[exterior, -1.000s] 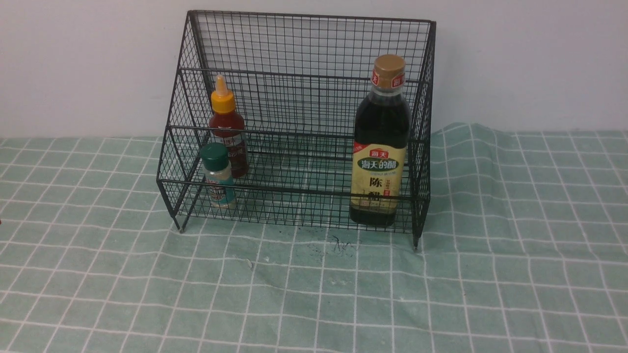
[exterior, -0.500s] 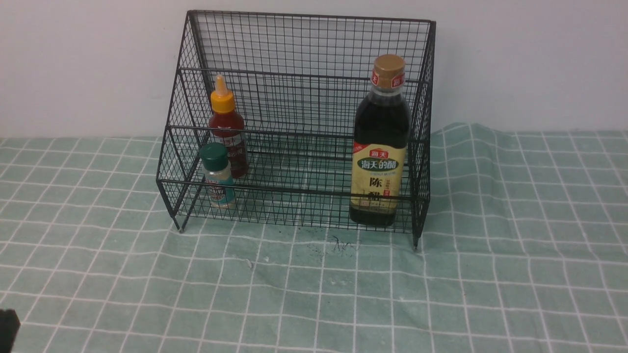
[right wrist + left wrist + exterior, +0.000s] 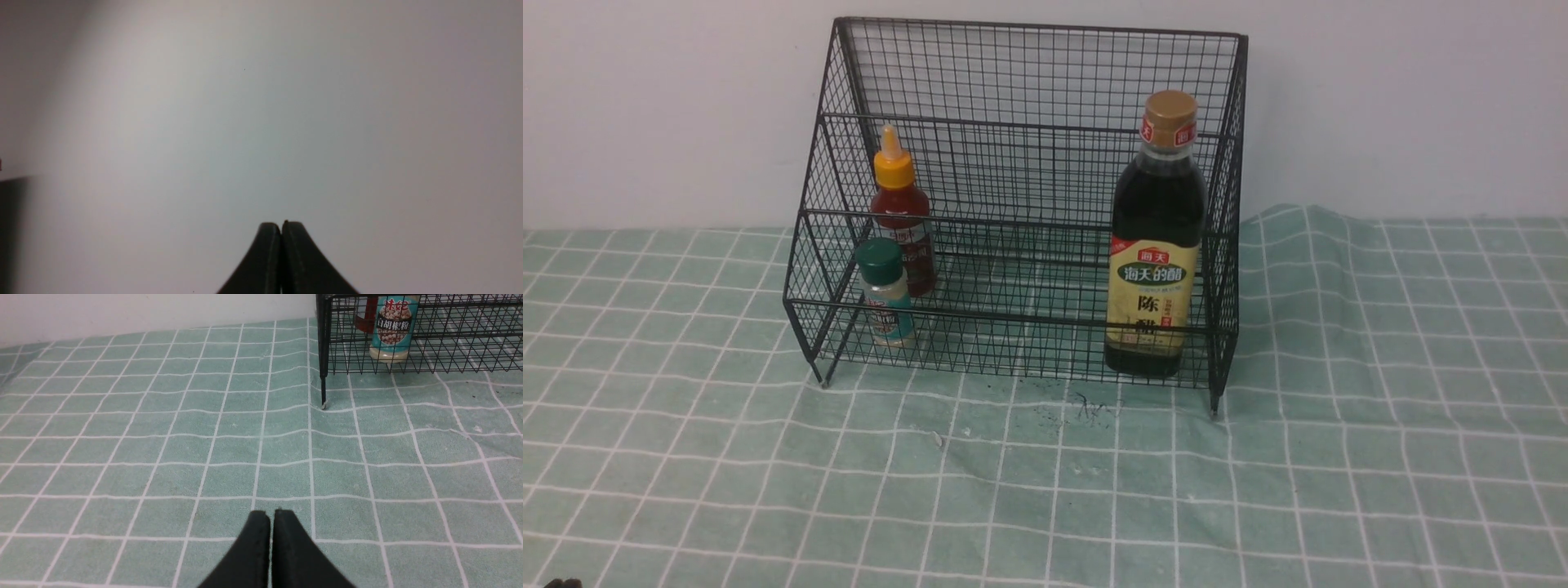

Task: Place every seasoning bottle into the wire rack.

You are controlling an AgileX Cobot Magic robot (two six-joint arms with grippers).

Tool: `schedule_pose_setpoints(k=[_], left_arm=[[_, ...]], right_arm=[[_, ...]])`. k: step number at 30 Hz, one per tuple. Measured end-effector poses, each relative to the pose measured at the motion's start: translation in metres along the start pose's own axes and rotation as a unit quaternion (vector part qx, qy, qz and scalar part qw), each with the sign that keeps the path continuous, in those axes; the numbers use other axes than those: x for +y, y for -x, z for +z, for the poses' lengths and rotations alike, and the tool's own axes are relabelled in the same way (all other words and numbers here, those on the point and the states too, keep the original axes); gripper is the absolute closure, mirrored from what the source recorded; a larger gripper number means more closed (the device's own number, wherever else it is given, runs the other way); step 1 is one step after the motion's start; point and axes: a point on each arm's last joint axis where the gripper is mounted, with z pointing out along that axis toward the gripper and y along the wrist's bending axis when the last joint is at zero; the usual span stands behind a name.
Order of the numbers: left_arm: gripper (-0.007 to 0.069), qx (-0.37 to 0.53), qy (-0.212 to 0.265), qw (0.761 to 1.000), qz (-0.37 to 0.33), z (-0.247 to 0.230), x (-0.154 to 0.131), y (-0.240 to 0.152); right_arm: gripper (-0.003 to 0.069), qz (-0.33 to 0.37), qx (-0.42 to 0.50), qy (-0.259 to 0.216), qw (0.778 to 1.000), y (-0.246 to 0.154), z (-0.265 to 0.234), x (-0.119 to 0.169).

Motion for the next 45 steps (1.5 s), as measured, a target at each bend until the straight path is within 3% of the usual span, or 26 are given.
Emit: schedule_pose_setpoints(k=[23,40,44,45], left_arm=[[0.0631,0.0,0.0,1.0,0.001,0.0,0.0,0.0],[0.0631,0.0,0.0,1.0,0.001,0.0,0.0,0.0],[0.0631,0.0,0.0,1.0,0.001,0.0,0.0,0.0],[0.0631,0.001,0.0,1.0,0.001,0.0,0.0,0.0]], right_arm=[[0.0675,-0.003,0.004,0.003,1.0,-0.005,0.0,0.0],[0.0675,-0.013,0.144,-0.004,0.99,-0.101,-0.01,-0.006],[0.0675,-0.051,0.174,-0.045,0.982,-0.126,-0.023,-0.011],[0.0675,-0.067,0.199,-0.079,0.974,-0.141,-0.029,-0.016]])
